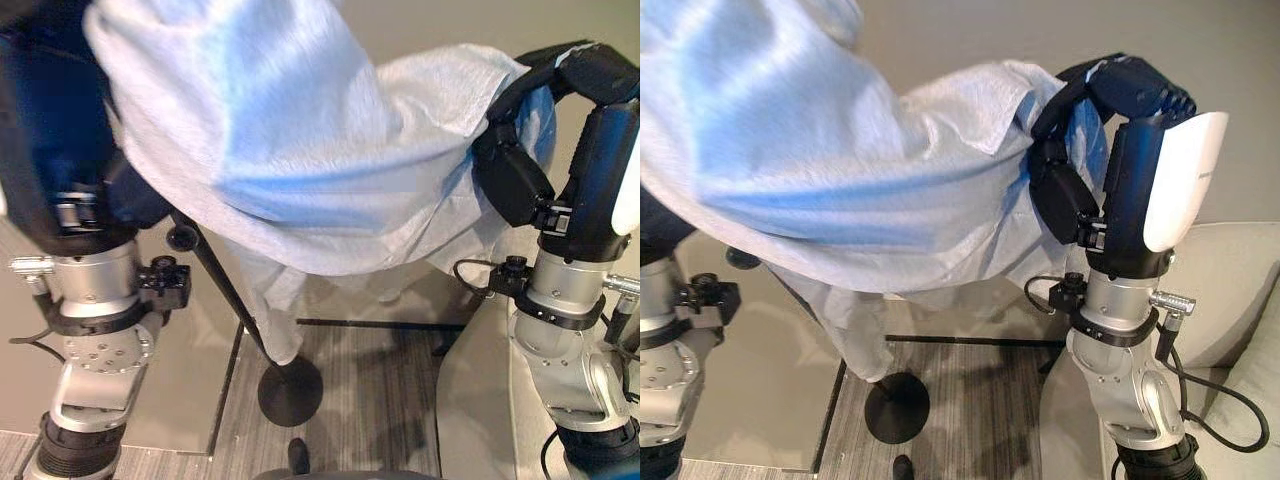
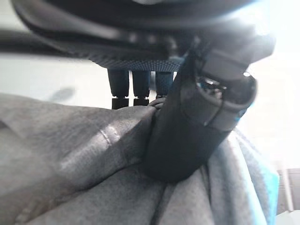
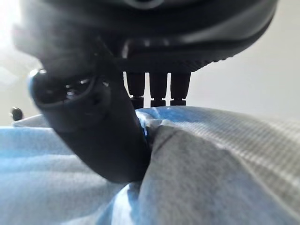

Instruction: Hang the clothes on the sofa on the clothes rack.

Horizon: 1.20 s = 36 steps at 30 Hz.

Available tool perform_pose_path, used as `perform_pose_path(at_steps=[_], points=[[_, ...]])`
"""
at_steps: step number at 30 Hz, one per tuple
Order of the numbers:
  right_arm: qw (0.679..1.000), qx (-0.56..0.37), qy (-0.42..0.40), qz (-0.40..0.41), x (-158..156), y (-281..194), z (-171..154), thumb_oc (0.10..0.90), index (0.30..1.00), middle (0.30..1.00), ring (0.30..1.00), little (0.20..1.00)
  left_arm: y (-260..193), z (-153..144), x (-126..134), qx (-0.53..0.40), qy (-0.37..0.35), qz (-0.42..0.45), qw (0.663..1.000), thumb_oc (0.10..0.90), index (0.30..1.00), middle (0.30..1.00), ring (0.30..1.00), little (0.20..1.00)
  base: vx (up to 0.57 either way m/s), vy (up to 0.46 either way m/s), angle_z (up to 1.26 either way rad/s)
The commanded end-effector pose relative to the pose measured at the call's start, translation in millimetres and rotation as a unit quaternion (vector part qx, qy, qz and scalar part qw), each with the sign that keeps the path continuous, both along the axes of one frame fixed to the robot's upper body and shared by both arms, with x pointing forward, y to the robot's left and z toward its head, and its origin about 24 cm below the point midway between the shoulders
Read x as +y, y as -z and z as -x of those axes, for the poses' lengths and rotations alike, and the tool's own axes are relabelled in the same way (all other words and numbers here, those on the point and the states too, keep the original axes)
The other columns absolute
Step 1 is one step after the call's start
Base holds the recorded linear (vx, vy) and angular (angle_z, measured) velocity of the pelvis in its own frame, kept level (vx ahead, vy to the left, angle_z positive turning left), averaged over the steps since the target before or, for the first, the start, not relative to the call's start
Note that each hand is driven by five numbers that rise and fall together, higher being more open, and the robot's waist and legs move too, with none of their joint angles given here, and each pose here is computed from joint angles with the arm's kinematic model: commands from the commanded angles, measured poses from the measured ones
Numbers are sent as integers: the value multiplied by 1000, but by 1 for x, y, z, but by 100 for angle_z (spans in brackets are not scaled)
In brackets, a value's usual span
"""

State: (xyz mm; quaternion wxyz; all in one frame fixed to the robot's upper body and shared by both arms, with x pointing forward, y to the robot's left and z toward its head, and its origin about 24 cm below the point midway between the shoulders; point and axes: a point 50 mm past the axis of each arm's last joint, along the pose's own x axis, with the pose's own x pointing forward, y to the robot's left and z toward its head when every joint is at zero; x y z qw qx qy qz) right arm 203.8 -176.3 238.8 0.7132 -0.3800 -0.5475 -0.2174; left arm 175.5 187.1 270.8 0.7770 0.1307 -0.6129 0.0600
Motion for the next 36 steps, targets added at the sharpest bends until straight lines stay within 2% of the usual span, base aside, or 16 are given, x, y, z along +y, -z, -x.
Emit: perform_pose_path(at_steps=[1,4,7,9,10,13,14,15,17,23,26,29,31,36], points=[[990,-138,-29,11,8,-37,28,400,300,300,300,300,-24,20,6,-103,6,7,995,400,300,300,300,300,8,-56,19],[989,-145,-29,8,7,-39,29,400,300,300,300,300,-24,20,9,-97,3,13,995,400,300,300,300,300,-30,-27,16],[989,-141,-41,10,9,-42,30,400,300,300,300,300,-24,20,18,-98,-38,17,994,400,300,300,300,300,-11,-20,17],[990,-131,-59,17,12,-43,28,400,300,300,300,300,-23,16,29,-95,-90,28,991,400,300,300,300,300,38,-16,22],[989,-130,-61,17,12,-43,28,400,300,300,300,300,-23,16,29,-96,-93,28,991,400,300,300,300,300,30,-10,17],[989,-108,-92,31,18,-44,24,400,300,300,300,300,-22,13,47,-91,-182,32,978,400,300,300,300,300,17,-12,22],[990,-96,-101,36,19,-44,20,400,300,300,300,300,-20,8,57,-78,-225,30,971,400,300,300,300,300,46,-10,22],[987,-66,-139,43,25,-44,11,400,300,300,300,300,-21,3,73,-80,-323,1,943,400,300,300,300,300,58,-11,27],[985,-39,-161,47,29,-45,-1,400,300,300,300,300,-20,-2,90,-68,-387,-14,920,400,300,300,300,300,27,-13,23],[983,20,-179,40,36,-52,-39,400,300,300,300,300,-4,-26,120,15,-473,-44,880,400,300,300,300,300,20,-6,16],[989,29,-145,31,29,-60,-59,400,300,300,300,300,-2,-45,123,45,-480,-73,873,400,300,300,300,300,22,-6,5],[996,14,-86,36,15,-69,-65,400,300,300,300,300,-5,-58,120,54,-481,-100,869,400,300,300,300,300,20,16,14],[999,-20,-36,36,2,-78,-61,400,300,300,300,300,-7,-70,119,62,-487,-116,863,400,300,300,300,300,54,35,13],[990,-103,82,45,-22,-88,-42,400,300,300,300,300,-10,-76,118,54,-498,-103,859,400,300,300,300,300,61,30,10]])
